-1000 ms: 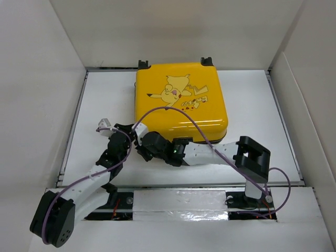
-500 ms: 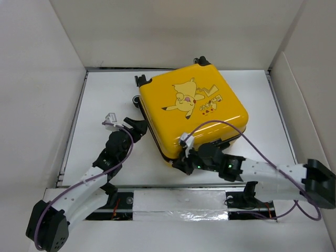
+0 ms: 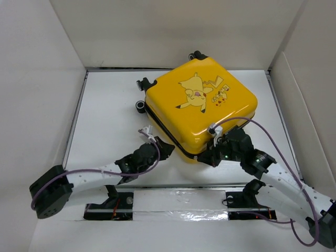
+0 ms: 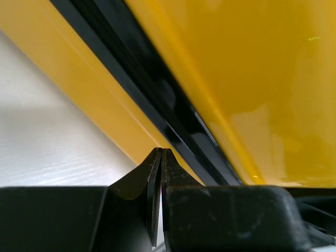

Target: Pack the luggage

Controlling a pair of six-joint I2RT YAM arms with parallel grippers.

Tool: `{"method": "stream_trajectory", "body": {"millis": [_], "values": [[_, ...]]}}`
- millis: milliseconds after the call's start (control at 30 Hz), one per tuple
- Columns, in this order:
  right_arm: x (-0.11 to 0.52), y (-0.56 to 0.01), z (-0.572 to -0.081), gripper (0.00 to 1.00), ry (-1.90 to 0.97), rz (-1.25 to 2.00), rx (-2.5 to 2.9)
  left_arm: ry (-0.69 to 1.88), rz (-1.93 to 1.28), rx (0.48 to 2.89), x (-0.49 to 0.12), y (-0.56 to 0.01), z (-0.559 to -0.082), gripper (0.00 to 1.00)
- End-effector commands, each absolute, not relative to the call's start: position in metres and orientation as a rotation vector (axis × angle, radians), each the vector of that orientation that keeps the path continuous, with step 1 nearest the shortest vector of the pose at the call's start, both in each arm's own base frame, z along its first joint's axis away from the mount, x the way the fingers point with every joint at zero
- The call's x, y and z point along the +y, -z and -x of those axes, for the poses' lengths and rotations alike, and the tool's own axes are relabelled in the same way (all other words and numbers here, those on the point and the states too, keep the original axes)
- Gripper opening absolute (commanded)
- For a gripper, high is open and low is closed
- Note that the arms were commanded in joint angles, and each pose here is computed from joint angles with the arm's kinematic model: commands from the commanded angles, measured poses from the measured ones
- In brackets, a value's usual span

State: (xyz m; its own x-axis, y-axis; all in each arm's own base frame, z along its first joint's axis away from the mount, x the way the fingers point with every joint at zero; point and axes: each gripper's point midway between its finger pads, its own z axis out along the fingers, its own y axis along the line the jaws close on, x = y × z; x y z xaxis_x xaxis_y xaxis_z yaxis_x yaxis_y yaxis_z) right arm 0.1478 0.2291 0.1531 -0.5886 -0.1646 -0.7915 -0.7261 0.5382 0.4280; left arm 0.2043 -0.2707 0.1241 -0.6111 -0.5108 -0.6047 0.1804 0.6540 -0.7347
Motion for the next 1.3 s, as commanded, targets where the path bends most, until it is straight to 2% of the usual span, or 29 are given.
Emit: {"method": "stream_trajectory", "body": {"millis": [0, 233, 500, 533, 567, 733, 767, 800, 833, 867, 900, 933, 967, 1033, 1067, 1133, 1167, 1233, 1267], "values": [[0.237, -0.233, -0.202, 0.00, -0.941, 0.673, 1.724, 1.082, 0.238, 1.909, -0.303, -0.152, -0.215, 0.00], [0.255, -0.230, -0.181, 0.00, -1.008, 0.737, 1.720, 1.124, 0.212, 1.781, -0.344, -0.185, -0.260, 0.00], [0.328, -0.249, -0.132, 0.00, -1.209, 0.668, 1.630, 1.182, 0.169, 1.850, -0.412, -0.158, -0.261, 0.01], [0.343, -0.253, -0.116, 0.00, -1.280, 0.640, 1.628, 1.190, 0.171, 1.845, -0.414, -0.157, -0.261, 0.01], [0.349, -0.274, -0.128, 0.00, -1.288, 0.507, 1.560, 1.189, 0.177, 1.847, -0.414, -0.155, -0.262, 0.00], [0.376, -0.275, -0.134, 0.00, -1.312, 0.429, 1.512, 1.187, 0.245, 1.838, -0.394, -0.154, -0.260, 0.01], [0.371, -0.264, -0.135, 0.00, -1.268, 0.446, 1.560, 1.136, 0.261, 1.860, -0.374, -0.140, -0.260, 0.07], [0.363, -0.259, -0.137, 0.00, -1.237, 0.430, 1.583, 1.147, 0.289, 1.813, -0.359, -0.159, -0.261, 0.13], [0.348, -0.259, -0.134, 0.00, -1.229, 0.421, 1.584, 1.087, 0.322, 1.829, -0.337, -0.152, -0.269, 0.23], [0.339, -0.247, -0.134, 0.00, -1.192, 0.432, 1.616, 1.034, 0.343, 1.855, -0.315, -0.139, -0.268, 0.44], [0.331, -0.244, -0.132, 0.00, -1.182, 0.439, 1.621, 1.047, 0.376, 1.815, -0.298, -0.157, -0.270, 0.51], [0.318, -0.252, -0.127, 0.00, -1.198, 0.426, 1.598, 0.980, 0.441, 1.827, -0.271, -0.150, -0.282, 0.57], [0.312, -0.234, -0.122, 0.00, -1.188, 0.452, 1.647, 0.955, 0.470, 1.822, -0.253, -0.147, -0.284, 0.65], [0.303, -0.233, -0.116, 0.00, -1.197, 0.464, 1.654, 0.948, 0.507, 1.780, -0.228, -0.167, -0.291, 0.71], [0.297, -0.239, -0.112, 0.00, -1.216, 0.465, 1.640, 0.915, 0.550, 1.722, -0.207, -0.186, -0.311, 0.78], [0.292, -0.234, -0.109, 0.00, -1.211, 0.478, 1.661, 0.912, 0.575, 1.707, -0.192, -0.202, -0.331, 0.85], [0.290, -0.232, -0.107, 0.00, -1.215, 0.484, 1.664, 0.921, 0.593, 1.694, -0.180, -0.214, -0.356, 0.93], [0.289, -0.232, -0.104, 0.00, -1.224, 0.494, 1.669, 0.933, 0.601, 1.702, -0.172, -0.221, -0.384, 0.95], [0.290, -0.232, -0.102, 0.00, -1.232, 0.513, 1.667, 0.951, 0.583, 1.672, -0.173, -0.245, -0.405, 0.95]]}}
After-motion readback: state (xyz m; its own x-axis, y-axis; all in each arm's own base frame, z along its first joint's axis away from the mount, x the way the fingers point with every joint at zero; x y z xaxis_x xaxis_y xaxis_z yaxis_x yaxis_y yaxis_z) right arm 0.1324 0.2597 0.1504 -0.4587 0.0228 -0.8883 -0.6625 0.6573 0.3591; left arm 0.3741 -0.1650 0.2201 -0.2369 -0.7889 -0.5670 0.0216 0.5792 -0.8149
